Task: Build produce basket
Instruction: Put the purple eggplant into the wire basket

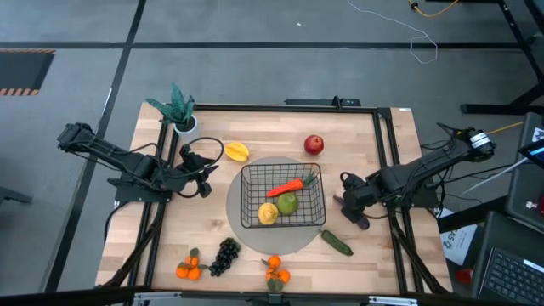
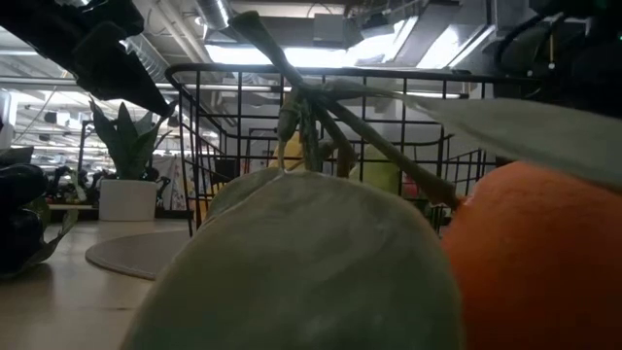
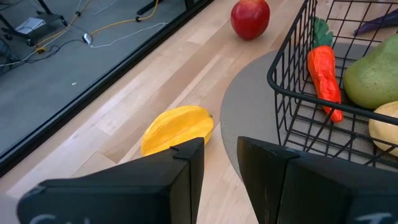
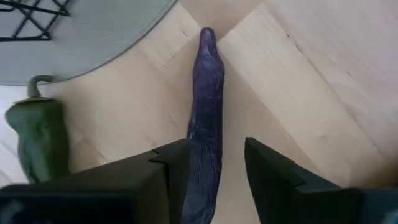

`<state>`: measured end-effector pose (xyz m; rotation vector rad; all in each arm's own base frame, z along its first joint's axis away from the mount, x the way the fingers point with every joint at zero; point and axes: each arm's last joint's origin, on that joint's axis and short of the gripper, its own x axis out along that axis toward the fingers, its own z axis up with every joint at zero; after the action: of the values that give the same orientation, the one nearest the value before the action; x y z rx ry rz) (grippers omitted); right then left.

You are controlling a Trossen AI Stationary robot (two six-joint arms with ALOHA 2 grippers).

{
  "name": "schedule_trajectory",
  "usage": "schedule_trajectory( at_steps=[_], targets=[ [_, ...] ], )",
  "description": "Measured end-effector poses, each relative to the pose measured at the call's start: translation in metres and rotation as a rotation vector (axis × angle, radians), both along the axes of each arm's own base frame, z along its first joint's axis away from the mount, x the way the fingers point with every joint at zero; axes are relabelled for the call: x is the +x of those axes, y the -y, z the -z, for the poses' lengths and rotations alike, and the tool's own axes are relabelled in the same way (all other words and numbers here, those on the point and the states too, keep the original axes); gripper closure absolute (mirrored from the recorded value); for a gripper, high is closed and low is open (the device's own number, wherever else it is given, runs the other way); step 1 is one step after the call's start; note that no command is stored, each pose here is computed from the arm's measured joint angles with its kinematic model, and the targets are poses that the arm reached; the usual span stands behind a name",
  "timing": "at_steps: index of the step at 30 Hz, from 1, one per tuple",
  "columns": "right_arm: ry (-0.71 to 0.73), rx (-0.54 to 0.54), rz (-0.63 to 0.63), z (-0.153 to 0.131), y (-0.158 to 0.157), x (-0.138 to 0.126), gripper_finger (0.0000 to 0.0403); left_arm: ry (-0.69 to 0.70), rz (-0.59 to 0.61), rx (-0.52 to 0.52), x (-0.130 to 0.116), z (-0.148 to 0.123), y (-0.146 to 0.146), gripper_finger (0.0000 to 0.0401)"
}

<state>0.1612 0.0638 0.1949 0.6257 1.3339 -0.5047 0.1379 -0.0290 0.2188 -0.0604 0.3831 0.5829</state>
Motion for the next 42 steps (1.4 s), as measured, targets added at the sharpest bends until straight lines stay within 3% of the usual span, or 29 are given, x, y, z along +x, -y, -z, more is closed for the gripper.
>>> schedule_trajectory(
  at_steps=[7, 11, 14, 20, 29, 34, 42],
  targets=[
    [0.102, 0.042, -0.002, 0.014, -0.003, 0.006, 0.0213, 0.0, 0.0, 0.0, 0.0, 0.0, 0.0, 0.0315],
    [0.077, 0.031, -0.003, 0.027, 0.0, 0.0, 0.0195, 0.0, 0.0, 0.0, 0.0, 0.0, 0.0, 0.0315],
    [0.036, 0.033, -0.006, 0.038, 0.002, -0.007, 0.0191, 0.0, 0.0, 0.0, 0.0, 0.0, 0.0, 0.0315],
    [0.048, 0.162, -0.029, 0.055, 0.0, -0.011, 0.019, 0.0, 0.0, 0.0, 0.0, 0.0, 0.0, 0.0315],
    [0.027, 0.153, -0.028, 0.067, 0.003, -0.019, 0.0191, 0.0, 0.0, 0.001, 0.0, 0.0, 0.0, 0.0315],
    [0.032, 0.156, -0.03, 0.062, 0.002, -0.015, 0.0218, 0.0, 0.0, 0.001, 0.0, 0.0, 0.0, 0.0315],
    [0.032, 0.167, -0.035, 0.059, 0.001, -0.014, 0.0325, 0.0, 0.0, 0.001, 0.0, 0.0, 0.0, 0.0315]
  ],
)
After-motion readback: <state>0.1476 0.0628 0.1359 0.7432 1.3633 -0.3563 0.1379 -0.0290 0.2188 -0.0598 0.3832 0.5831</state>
